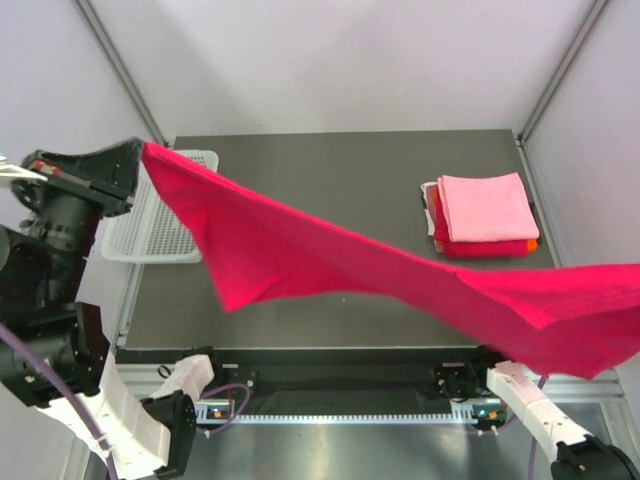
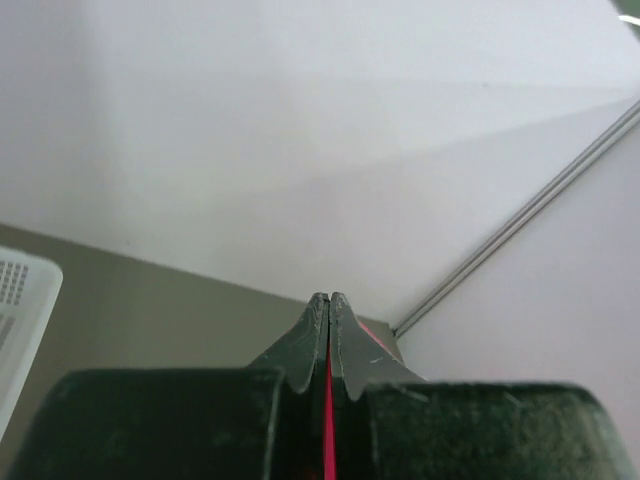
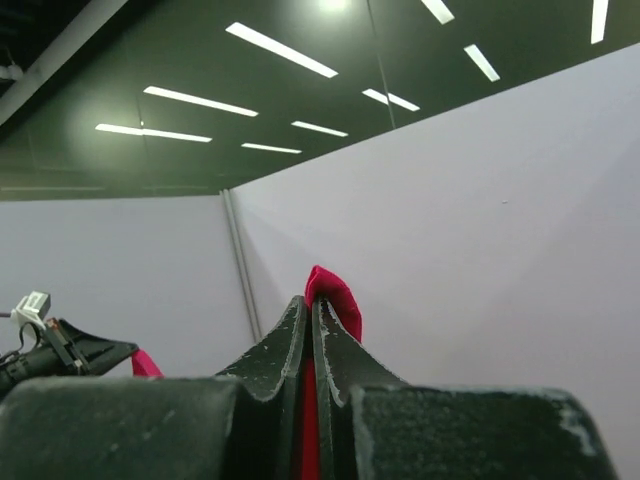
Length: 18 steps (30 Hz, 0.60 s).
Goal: Fold and stack the t-shirts
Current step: Flatten the tshirt out
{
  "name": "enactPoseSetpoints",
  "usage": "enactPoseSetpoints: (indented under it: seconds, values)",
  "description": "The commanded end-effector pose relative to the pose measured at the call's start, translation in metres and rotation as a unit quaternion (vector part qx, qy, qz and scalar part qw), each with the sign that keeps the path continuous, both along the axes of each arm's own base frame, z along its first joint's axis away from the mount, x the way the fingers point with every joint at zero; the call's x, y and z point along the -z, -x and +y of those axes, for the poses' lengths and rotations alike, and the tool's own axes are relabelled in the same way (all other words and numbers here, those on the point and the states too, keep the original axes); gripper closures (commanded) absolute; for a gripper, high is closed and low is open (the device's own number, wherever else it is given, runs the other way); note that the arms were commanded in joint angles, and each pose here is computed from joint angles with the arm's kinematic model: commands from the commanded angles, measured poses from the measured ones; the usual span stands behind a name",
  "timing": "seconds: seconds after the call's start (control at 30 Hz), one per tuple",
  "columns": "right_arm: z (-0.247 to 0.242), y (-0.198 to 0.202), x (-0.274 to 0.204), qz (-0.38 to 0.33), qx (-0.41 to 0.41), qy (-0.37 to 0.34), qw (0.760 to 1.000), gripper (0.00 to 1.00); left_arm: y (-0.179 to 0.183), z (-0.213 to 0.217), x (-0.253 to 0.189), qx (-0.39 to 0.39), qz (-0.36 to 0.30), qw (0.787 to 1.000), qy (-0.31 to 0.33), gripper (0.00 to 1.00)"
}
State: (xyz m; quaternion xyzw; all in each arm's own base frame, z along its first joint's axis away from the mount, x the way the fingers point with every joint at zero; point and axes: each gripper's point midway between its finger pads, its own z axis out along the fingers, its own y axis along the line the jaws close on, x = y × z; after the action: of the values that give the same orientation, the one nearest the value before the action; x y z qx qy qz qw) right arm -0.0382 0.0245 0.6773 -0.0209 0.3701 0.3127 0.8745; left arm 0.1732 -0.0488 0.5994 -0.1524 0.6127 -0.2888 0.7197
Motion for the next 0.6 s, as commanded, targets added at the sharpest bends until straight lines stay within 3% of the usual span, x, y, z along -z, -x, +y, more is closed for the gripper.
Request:
enactPoseSetpoints:
  seconds: [0.0, 0.13, 0.27, 0.47, 0.53, 0.57]
  values:
    - [0.012, -0.062, 0.008, 0.079, 0.004, 0.013, 0.997, 1.0, -0.004, 0.005, -0.008, -0.012, 0.021, 0.999, 0.033, 1.0]
    - [0.03, -0.123, 0.021, 0.14, 0.001, 0.027, 0.99, 1.0, -0.036, 0.012, 0.022, -0.011, 0.069, 0.997, 0.033, 1.0]
    - [0.055, -0.205, 0.06, 0.221, -0.009, 0.042, 0.974, 1.0, -0.096, 0.035, 0.107, -0.034, 0.163, 0.985, 0.037, 1.0]
    - [0.093, -0.328, 0.128, 0.32, -0.024, 0.058, 0.945, 1.0, -0.164, 0.053, 0.195, -0.039, 0.228, 0.971, 0.065, 1.0]
    - [0.101, -0.348, 0.123, 0.322, -0.032, 0.057, 0.945, 1.0, -0.196, 0.056, 0.201, -0.028, 0.224, 0.97, 0.088, 1.0]
    - [0.11, -0.378, 0.136, 0.347, -0.036, 0.064, 0.935, 1.0, -0.207, 0.058, 0.19, -0.025, 0.211, 0.973, 0.093, 1.0]
